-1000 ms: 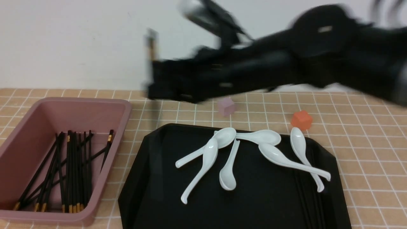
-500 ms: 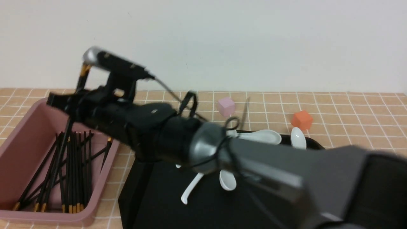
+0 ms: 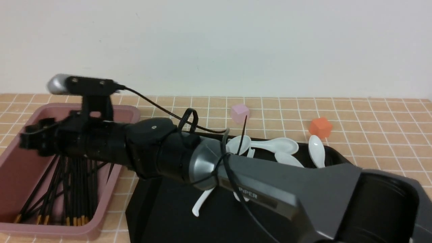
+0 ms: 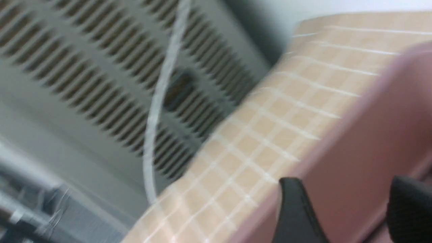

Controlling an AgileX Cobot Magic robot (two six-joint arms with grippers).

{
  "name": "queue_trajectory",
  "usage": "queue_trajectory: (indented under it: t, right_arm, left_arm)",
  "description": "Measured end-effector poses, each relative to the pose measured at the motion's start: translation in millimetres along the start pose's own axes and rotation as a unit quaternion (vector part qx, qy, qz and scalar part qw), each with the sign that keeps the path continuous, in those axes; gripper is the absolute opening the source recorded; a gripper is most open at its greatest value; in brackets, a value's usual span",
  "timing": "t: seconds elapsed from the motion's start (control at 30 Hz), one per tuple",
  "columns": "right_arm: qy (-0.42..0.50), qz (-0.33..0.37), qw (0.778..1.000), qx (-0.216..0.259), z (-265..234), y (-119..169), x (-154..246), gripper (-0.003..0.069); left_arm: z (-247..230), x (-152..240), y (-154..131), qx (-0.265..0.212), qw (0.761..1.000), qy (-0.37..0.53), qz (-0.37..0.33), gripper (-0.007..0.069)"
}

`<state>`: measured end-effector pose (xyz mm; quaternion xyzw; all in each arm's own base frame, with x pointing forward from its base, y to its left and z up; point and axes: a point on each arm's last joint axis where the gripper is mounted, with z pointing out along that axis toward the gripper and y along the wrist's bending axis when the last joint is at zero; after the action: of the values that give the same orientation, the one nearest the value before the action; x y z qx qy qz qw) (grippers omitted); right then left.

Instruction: On brown tablecloth take chopsticks from black tray and put them in box.

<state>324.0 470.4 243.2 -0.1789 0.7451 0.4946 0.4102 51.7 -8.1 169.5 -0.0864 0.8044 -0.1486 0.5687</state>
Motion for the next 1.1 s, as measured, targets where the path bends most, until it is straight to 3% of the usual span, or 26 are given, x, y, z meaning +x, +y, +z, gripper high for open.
queue_trajectory:
  t: [0.1, 0.2, 0.33, 0.4, 0.5, 0.57, 0.7, 0.97, 1.1]
  right_arm:
    - [-0.007, -0.047, 0.999, -0.019, -10.3, 16.6, -16.6, 0.0388]
    - [-0.008, -0.109, 0.993, -0.053, -28.5, 38.0, -40.9, 0.0342]
    - [0.067, -0.126, 0.982, -0.125, -65.4, 60.5, -69.0, 0.0175]
    - [0.138, -0.13, 0.973, -0.13, -91.1, 63.4, -81.5, 0.006]
    - [0.237, -0.137, 0.959, -0.074, -131.9, 59.3, -98.5, -0.0006]
    - [0.303, -0.153, 0.941, 0.004, -167.5, 52.7, -111.6, -0.0012]
    - [0.301, -0.187, 0.926, 0.13, -225.2, 63.0, -137.1, -0.0008]
    - [0.247, -0.192, 0.928, 0.204, -344.3, 98.7, -138.3, -0.0004]
    - [0.221, -0.197, 0.926, 0.235, -409.3, 94.9, -101.1, -0.0004]
  left_arm:
    - [0.0, 0.0, 0.0, 0.0, 1.0, 0.0, 0.0, 0.0239]
    - [0.0, 0.0, 0.0, 0.0, 1.0, 0.0, 0.0, 0.0239]
    - [0.0, 0.0, 0.0, 0.0, 1.0, 0.0, 0.0, 0.0239]
    - [0.0, 0.0, 0.0, 0.0, 1.0, 0.0, 0.0, 0.0239]
    - [0.0, 0.0, 0.0, 0.0, 1.0, 0.0, 0.0, 0.0239]
    - [0.0, 0.0, 0.0, 0.0, 1.0, 0.0, 0.0, 0.0239]
    - [0.0, 0.0, 0.0, 0.0, 1.0, 0.0, 0.0, 0.0239]
    - [0.0, 0.0, 0.0, 0.0, 1.0, 0.0, 0.0, 0.0239]
    - [0.0, 0.0, 0.0, 0.0, 1.0, 0.0, 0.0, 0.0239]
